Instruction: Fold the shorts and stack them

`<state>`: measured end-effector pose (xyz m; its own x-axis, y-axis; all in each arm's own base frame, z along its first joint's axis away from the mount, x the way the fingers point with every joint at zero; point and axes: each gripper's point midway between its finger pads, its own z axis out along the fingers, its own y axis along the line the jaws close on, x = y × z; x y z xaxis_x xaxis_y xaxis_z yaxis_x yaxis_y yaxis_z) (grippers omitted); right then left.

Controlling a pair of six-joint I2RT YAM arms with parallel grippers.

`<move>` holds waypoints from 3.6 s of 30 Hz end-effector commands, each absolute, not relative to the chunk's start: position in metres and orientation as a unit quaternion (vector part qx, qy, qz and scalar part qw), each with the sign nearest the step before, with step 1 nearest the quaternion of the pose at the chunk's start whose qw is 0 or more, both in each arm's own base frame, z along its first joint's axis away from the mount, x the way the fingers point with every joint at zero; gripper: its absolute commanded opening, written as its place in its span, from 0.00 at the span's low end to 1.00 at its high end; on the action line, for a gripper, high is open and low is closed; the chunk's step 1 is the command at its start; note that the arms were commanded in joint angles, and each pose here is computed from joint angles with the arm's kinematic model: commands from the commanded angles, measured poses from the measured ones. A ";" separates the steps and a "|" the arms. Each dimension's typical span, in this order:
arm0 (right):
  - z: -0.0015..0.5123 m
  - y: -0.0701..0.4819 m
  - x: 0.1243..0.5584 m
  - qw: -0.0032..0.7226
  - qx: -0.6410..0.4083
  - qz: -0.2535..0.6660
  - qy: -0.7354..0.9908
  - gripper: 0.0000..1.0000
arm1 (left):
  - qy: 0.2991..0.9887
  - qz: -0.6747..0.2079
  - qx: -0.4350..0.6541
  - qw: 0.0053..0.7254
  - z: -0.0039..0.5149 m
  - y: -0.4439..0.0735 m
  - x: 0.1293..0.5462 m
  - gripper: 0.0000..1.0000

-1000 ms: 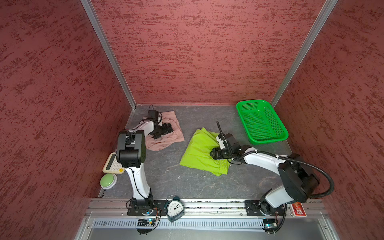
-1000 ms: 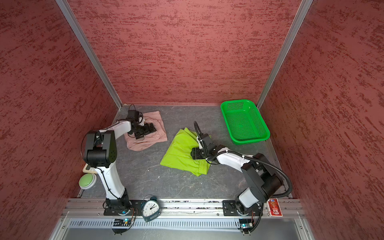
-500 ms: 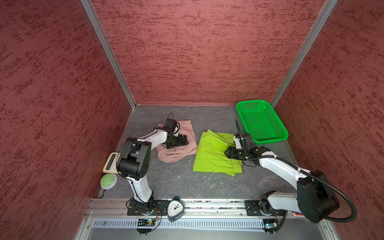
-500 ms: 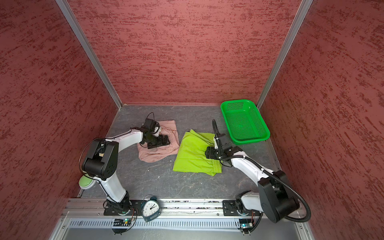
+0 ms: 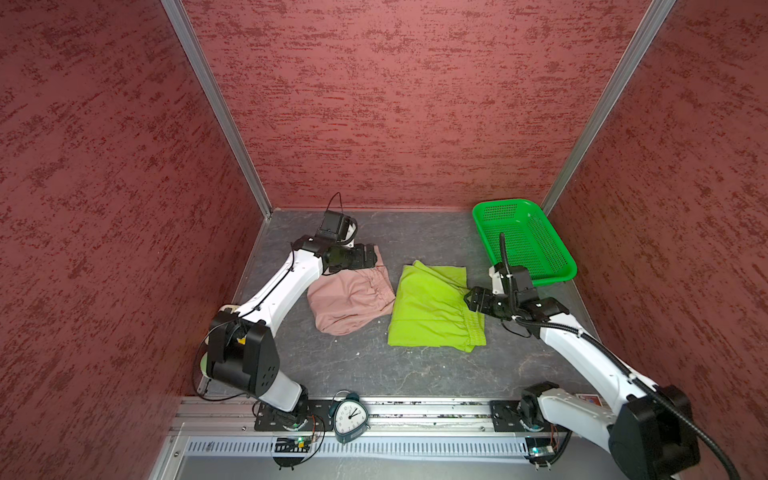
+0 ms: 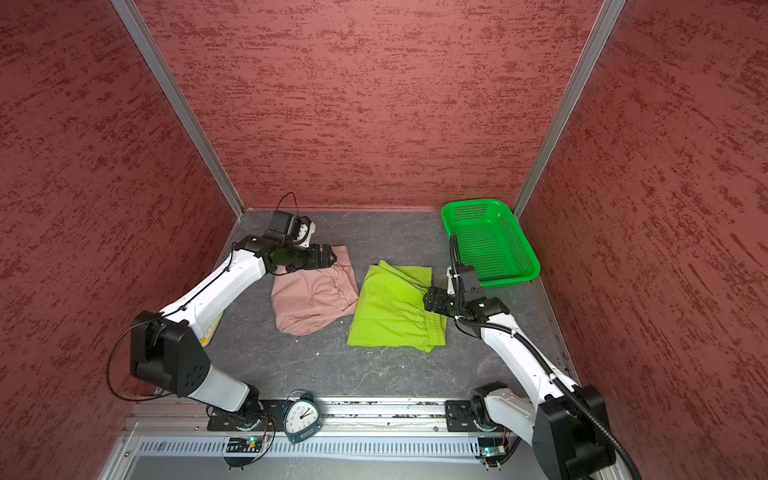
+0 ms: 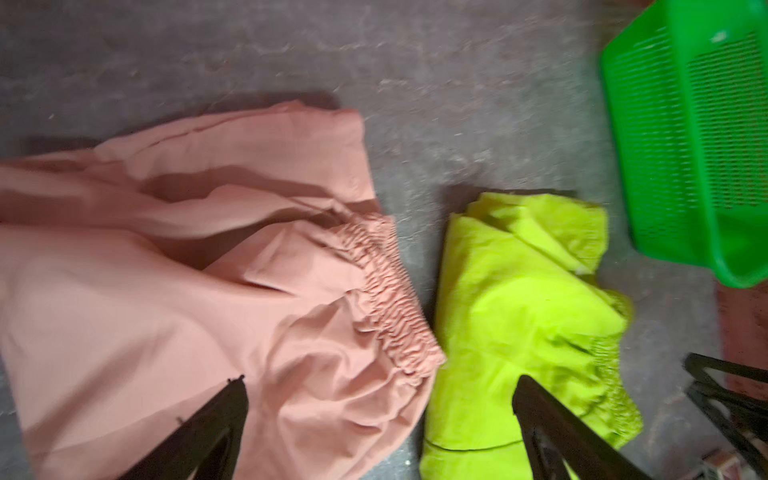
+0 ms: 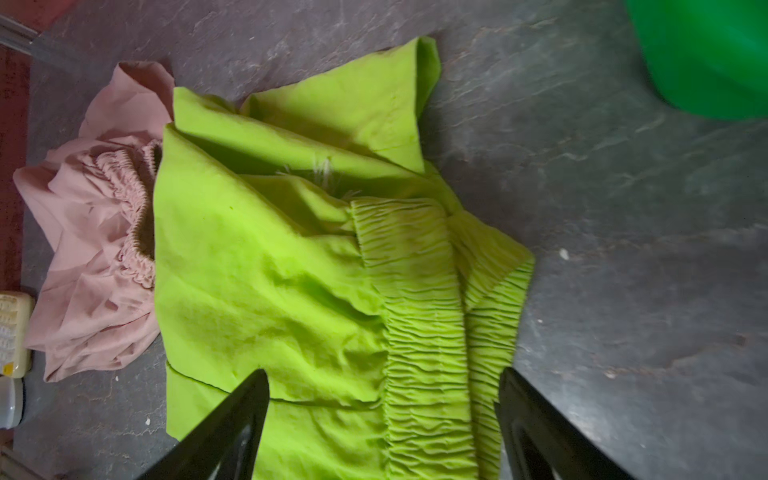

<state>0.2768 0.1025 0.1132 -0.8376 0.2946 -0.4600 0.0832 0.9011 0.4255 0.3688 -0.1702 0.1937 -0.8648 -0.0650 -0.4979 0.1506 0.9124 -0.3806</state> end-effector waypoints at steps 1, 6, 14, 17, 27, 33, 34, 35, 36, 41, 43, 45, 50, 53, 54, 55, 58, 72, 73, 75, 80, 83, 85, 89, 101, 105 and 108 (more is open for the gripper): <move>0.095 0.091 0.266 0.243 0.136 0.199 0.940 0.89 | 0.940 -0.270 0.079 0.192 0.166 -0.219 0.339 0.99; 0.084 0.083 0.258 0.230 0.154 0.208 0.938 0.93 | 0.944 -0.282 0.116 0.130 0.131 -0.247 0.295 0.99; 0.067 0.084 0.258 0.221 0.180 0.245 0.927 0.97 | 0.940 -0.282 0.156 0.114 0.102 -0.272 0.260 0.99; 0.063 0.086 0.261 0.225 0.176 0.250 0.925 0.97 | 0.937 -0.285 0.158 0.129 0.092 -0.275 0.267 0.99; 0.044 0.095 0.266 0.214 0.173 0.273 0.922 0.98 | 0.923 -0.312 0.175 0.138 0.062 -0.296 0.278 1.00; 0.024 0.094 0.262 0.191 0.187 0.270 0.925 0.99 | 0.915 -0.336 0.180 0.129 0.050 -0.311 0.281 0.99; 0.021 0.094 0.262 0.188 0.190 0.267 0.926 0.99 | 0.915 -0.337 0.180 0.128 0.049 -0.311 0.281 0.99; 0.018 0.093 0.262 0.183 0.194 0.266 0.926 0.99 | 0.914 -0.340 0.181 0.129 0.050 -0.313 0.281 0.99; 0.016 0.094 0.262 0.181 0.198 0.269 0.925 0.99 | 0.913 -0.343 0.180 0.129 0.050 -0.314 0.282 0.99; 0.006 0.104 0.256 0.159 0.206 0.296 0.919 0.91 | 0.904 -0.367 0.181 0.126 0.060 -0.325 0.276 0.97; 0.004 0.106 0.252 0.153 0.206 0.300 0.919 0.87 | 0.901 -0.374 0.182 0.122 0.063 -0.331 0.273 0.91; 0.004 0.109 0.250 0.152 0.204 0.310 0.916 0.83 | 0.900 -0.375 0.186 0.120 0.066 -0.337 0.270 0.81; 0.014 0.122 0.251 0.161 0.198 0.358 0.898 0.69 | 0.899 -0.377 0.191 0.116 0.072 -0.345 0.267 0.41; 0.024 0.124 0.256 0.174 0.194 0.371 0.891 0.50 | 0.899 -0.378 0.189 0.115 0.076 -0.347 0.268 0.23; 0.026 0.124 0.257 0.176 0.194 0.370 0.891 0.44 | 0.899 -0.378 0.190 0.116 0.078 -0.347 0.268 0.20; 0.029 0.124 0.258 0.179 0.192 0.371 0.891 0.41 | 0.899 -0.378 0.189 0.117 0.081 -0.348 0.269 0.15; 0.035 0.120 0.259 0.180 0.187 0.355 0.898 0.69 | 0.896 -0.381 0.191 0.125 0.093 -0.348 0.271 0.09; 0.038 0.095 0.235 0.148 0.230 0.273 0.922 0.99 | 0.909 -0.373 0.156 0.105 0.133 -0.339 0.280 0.00; 0.037 0.103 0.234 0.144 0.227 0.298 0.916 0.99 | 0.907 -0.376 0.155 0.105 0.134 -0.339 0.281 0.00; 0.037 0.115 0.235 0.145 0.220 0.338 0.903 0.99 | 0.909 -0.375 0.152 0.102 0.131 -0.338 0.281 0.00; 0.027 0.121 0.238 0.146 0.230 0.362 0.892 0.99 | 0.909 -0.379 0.152 0.088 0.122 -0.340 0.277 0.00; 0.021 0.129 0.239 0.133 0.233 0.379 0.886 0.99 | 0.910 -0.377 0.150 0.083 0.118 -0.339 0.276 0.00; 0.016 0.133 0.237 0.125 0.228 0.376 0.889 0.99 | 0.911 -0.374 0.149 0.084 0.117 -0.338 0.276 0.00; 0.015 0.144 0.240 0.125 0.220 0.393 0.884 0.91 | 0.912 -0.376 0.146 0.078 0.111 -0.337 0.273 0.00; 0.033 0.162 0.270 0.160 0.191 0.442 0.861 0.27 | 0.895 -0.392 0.182 0.110 0.160 -0.352 0.286 0.00; 0.051 0.154 0.280 0.192 0.177 0.418 0.870 0.50 | 0.896 -0.387 0.178 0.120 0.187 -0.346 0.302 0.00; 0.067 0.152 0.290 0.217 0.157 0.409 0.872 0.60 | 0.893 -0.394 0.169 0.136 0.209 -0.338 0.320 0.00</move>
<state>0.2822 0.1569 0.0577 -0.8633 0.4675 -0.1899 0.1288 0.5680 0.8129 0.3072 -0.3468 0.1919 -0.9146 0.1987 -0.3521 0.3927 0.6438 -0.6567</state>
